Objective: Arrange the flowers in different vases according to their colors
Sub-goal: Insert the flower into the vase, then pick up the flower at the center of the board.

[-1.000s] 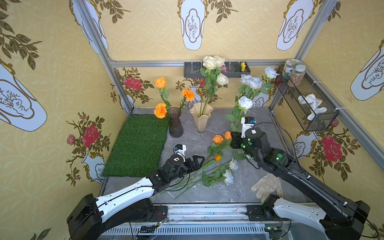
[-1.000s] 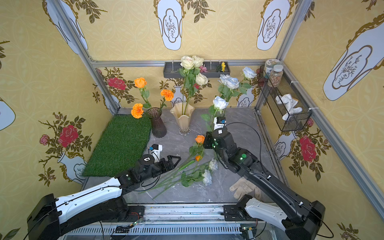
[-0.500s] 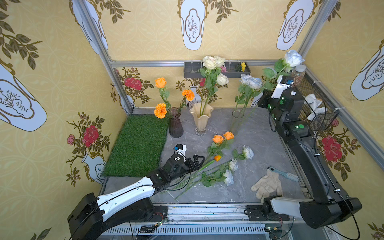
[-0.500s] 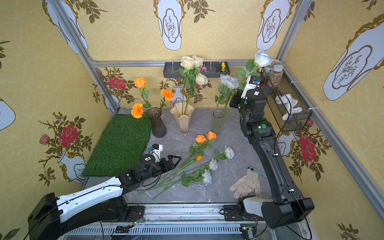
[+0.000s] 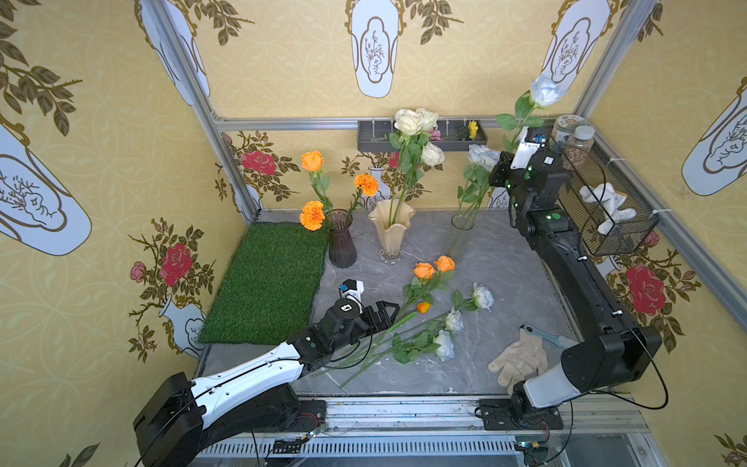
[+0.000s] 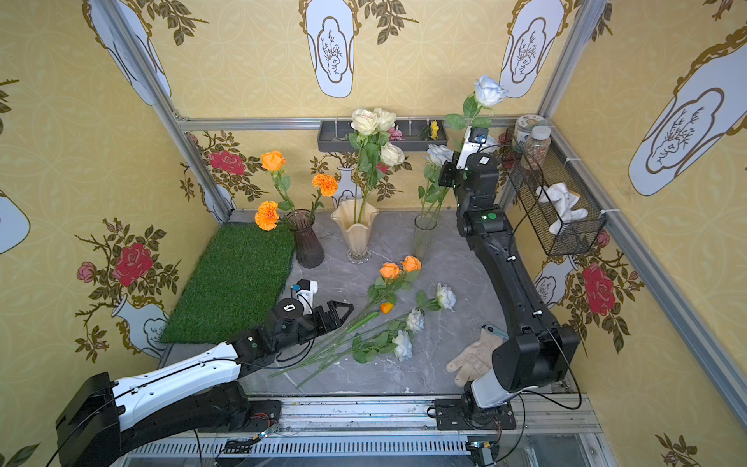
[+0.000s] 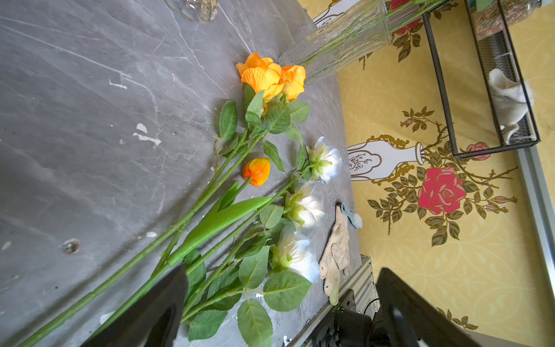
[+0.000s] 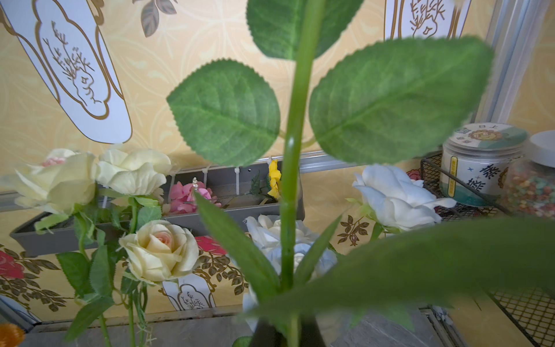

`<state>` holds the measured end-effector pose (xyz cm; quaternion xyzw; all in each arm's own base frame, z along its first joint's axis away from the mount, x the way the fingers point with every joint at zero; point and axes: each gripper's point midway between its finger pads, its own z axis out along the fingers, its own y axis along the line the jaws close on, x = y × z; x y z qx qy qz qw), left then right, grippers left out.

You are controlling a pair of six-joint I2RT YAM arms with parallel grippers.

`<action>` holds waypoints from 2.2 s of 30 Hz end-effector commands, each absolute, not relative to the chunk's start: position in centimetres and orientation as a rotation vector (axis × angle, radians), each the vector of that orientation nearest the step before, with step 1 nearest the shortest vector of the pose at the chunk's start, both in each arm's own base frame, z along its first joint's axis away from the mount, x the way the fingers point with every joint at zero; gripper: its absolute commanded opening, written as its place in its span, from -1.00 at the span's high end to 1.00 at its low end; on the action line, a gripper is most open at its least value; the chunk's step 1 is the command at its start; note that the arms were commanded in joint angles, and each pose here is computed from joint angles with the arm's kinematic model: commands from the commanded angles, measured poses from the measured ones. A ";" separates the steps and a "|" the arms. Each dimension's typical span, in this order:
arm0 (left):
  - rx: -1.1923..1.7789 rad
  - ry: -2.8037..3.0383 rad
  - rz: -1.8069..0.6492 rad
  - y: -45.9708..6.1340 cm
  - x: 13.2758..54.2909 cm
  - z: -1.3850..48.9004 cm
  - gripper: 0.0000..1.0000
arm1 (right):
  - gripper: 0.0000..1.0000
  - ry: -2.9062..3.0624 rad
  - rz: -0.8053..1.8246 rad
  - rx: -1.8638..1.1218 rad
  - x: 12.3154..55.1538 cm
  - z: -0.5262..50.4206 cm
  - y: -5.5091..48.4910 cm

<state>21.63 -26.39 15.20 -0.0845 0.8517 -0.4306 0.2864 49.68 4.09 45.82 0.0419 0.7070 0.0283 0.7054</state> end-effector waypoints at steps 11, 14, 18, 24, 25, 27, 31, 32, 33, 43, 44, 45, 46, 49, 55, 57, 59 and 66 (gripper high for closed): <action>-0.215 2.268 -1.139 -26.6 22.1 15.4 -1.00 | 0.95 1.592 0.026 0.056 51.6 40.2 6.3; -0.212 2.271 -1.138 -26.7 22.1 15.3 -1.00 | 0.43 1.603 -0.004 0.035 51.3 39.6 7.1; -0.211 2.271 -1.139 -26.7 22.1 15.3 -1.00 | -0.33 1.585 -0.004 0.067 50.3 40.8 7.1; -0.210 2.266 -1.147 -26.7 22.1 15.4 -1.00 | -0.56 1.579 0.051 0.174 47.4 44.1 5.8; -0.209 2.266 -1.149 -26.7 22.1 15.4 -1.00 | -0.56 1.579 0.061 0.190 46.9 44.5 5.5; -0.208 2.263 -1.153 -26.7 22.1 15.5 -0.99 | -0.59 1.589 0.088 0.239 45.5 45.3 4.8; -0.207 2.257 -1.161 -26.6 21.9 15.5 -0.98 | -0.61 1.621 0.147 0.327 42.4 45.8 3.3; -0.209 2.253 -1.165 -26.6 21.9 15.6 -0.98 | -0.60 1.638 0.158 0.337 41.5 45.7 3.2; -0.209 2.251 -1.168 -26.6 21.9 15.7 -0.98 | -0.60 1.659 0.177 0.343 40.9 45.4 3.3; -0.215 2.221 -1.211 -26.4 21.5 16.1 -0.95 | -0.55 2.136 0.466 0.432 32.8 34.7 6.7; -0.219 2.214 -1.219 -26.4 21.5 16.2 -0.95 | -0.53 2.200 0.488 0.460 31.7 33.4 6.9; -0.220 2.209 -1.228 -26.4 21.5 16.2 -0.94 | -0.52 2.249 0.499 0.485 30.7 32.3 7.0; -0.216 2.212 -1.238 -26.5 21.3 16.2 -0.94 | -0.51 2.299 0.504 0.510 29.6 31.1 7.0; -0.200 2.228 -1.246 -27.1 21.4 16.0 -0.92 | -0.51 2.413 0.490 0.591 26.7 27.7 6.7; -0.157 2.276 -1.247 -28.6 21.5 15.7 -0.84 | -0.47 2.605 0.473 0.681 22.0 21.2 6.6; -0.162 2.284 -1.252 -28.6 21.3 15.5 -0.83 | -0.42 2.645 0.464 0.715 21.1 19.0 6.5; -0.166 2.287 -1.268 -28.5 20.9 15.5 -0.81 | -0.35 2.669 0.475 0.749 20.6 17.1 6.7; -0.187 2.282 -1.260 -28.1 20.6 15.8 -0.82 | -0.23 2.634 0.528 0.914 21.8 12.6 7.2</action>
